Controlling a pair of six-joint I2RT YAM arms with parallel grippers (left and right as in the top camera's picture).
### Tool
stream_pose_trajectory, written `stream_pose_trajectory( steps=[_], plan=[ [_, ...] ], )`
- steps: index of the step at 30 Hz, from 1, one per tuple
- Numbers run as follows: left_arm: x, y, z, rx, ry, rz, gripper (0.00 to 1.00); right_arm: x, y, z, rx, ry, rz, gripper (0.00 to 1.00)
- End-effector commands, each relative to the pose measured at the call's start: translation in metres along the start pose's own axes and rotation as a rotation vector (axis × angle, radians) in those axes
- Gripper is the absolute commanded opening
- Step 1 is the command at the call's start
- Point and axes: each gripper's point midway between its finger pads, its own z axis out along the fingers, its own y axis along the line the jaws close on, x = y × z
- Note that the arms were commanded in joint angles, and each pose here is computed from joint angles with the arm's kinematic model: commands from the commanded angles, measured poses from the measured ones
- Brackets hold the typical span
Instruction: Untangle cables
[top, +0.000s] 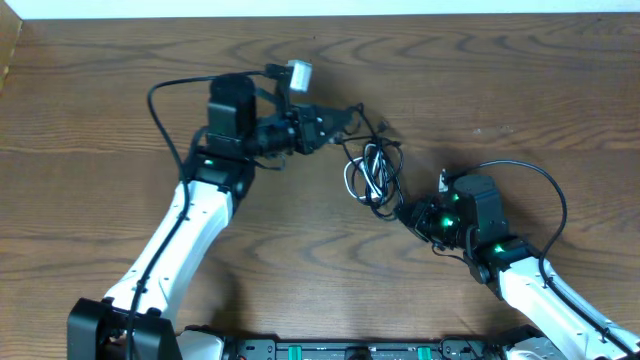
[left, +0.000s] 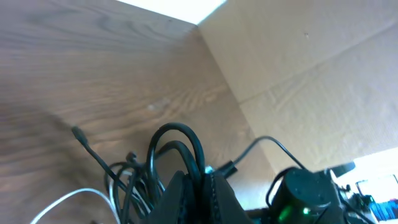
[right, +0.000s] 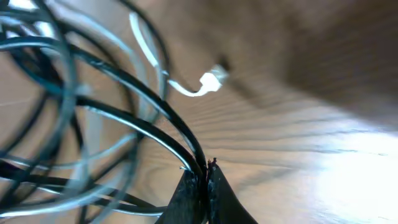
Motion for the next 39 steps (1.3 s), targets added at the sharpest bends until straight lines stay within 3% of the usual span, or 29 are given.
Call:
stream_pose_trajectory(
  steps=[1, 11, 22, 26, 33, 35, 36, 39],
  plan=[
    [-0.022, 0.005, -0.018, -0.015, -0.064, 0.016, 0.08, -0.007, -0.02, 0.0, 0.104, -0.054, -0.034, 0.01],
    [-0.045, 0.036, -0.051, -0.092, -0.151, -0.017, 0.07, -0.033, -0.054, -0.021, 0.211, -0.124, -0.063, 0.01],
    [-0.047, 0.058, -0.07, -0.152, -0.17, -0.091, 0.07, -0.092, -0.079, -0.093, 0.232, -0.383, 0.039, 0.01],
    [-0.047, 0.058, -0.07, -0.152, -0.17, -0.092, 0.08, -0.091, -0.059, -0.098, 0.142, -0.38, -0.013, 0.01],
    [-0.028, 0.062, -0.064, -0.166, -0.111, -0.165, 0.08, -0.06, 0.023, -0.097, -0.258, -0.195, -0.316, 0.01],
    [-0.018, 0.062, -0.059, -0.17, -0.076, -0.197, 0.17, -0.056, 0.035, -0.101, -0.319, -0.181, -0.357, 0.01],
    [-0.013, 0.062, -0.057, -0.173, -0.059, -0.213, 0.39, -0.056, 0.039, -0.102, -0.34, -0.181, -0.376, 0.01],
    [0.001, 0.058, -0.049, -0.172, -0.014, -0.24, 0.71, -0.058, 0.046, -0.105, -0.364, -0.198, -0.41, 0.01]
  ],
)
